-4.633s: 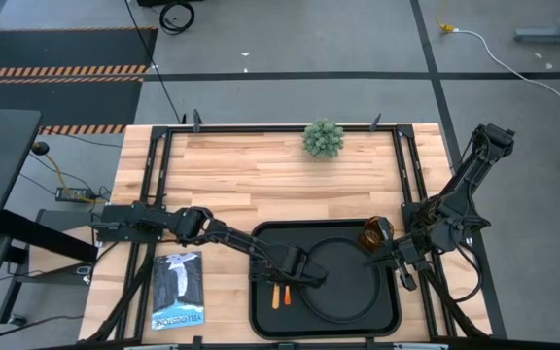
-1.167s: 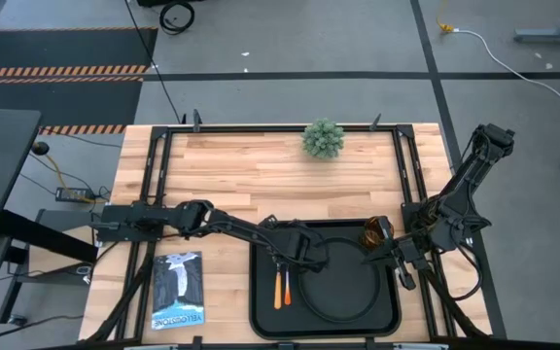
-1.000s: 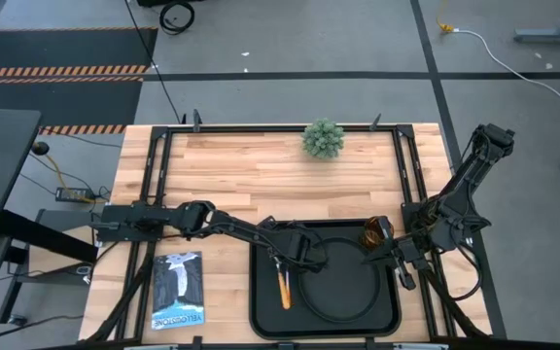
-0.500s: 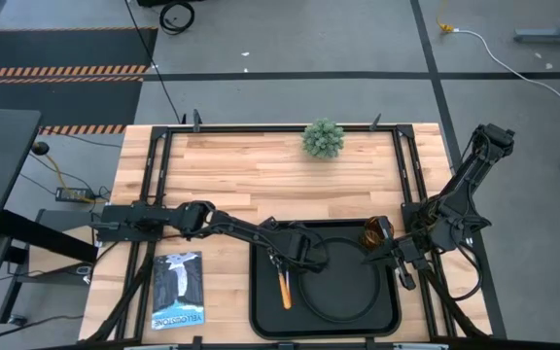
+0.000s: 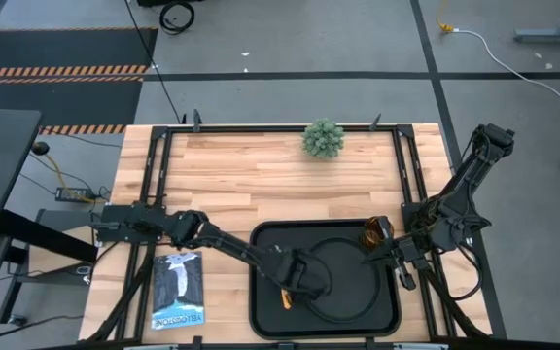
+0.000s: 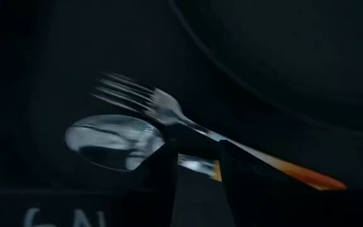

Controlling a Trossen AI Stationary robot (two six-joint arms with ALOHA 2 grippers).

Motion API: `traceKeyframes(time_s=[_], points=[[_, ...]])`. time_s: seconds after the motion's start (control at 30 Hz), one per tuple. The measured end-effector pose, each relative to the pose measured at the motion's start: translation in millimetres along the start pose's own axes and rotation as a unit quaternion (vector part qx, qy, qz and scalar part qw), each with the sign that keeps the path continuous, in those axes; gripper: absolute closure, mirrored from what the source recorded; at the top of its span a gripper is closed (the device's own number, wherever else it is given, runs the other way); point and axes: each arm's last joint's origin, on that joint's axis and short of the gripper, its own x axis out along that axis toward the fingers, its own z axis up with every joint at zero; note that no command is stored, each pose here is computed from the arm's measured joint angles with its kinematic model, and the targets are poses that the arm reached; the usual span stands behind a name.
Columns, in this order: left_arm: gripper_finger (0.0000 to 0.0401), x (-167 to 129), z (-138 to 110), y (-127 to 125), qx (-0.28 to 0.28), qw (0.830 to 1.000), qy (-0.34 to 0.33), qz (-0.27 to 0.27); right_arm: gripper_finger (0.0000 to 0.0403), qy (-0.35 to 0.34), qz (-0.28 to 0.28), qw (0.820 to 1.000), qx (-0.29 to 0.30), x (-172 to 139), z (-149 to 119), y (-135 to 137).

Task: Pick and place plate/cup/fork/spoon on tray
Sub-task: Put the yellow spoon to the left orange fork on the black tray

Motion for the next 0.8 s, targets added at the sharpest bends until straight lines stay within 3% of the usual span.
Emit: traceKeyframes(time_s=[0.4,0.8], points=[[0.0278,8.9,-13.2,-14.3,-0.015,1.000,-0.009,-0.012,0.0396,-0.002,0.000,1.000,0.001,0.0,0.4,-0.1],[0.0278,20.0,-15.5,-17.0,0.016,1.000,0.009,-0.011,0.0396,-0.002,0.000,1.000,0.001,0.0,0.3,0.0]])
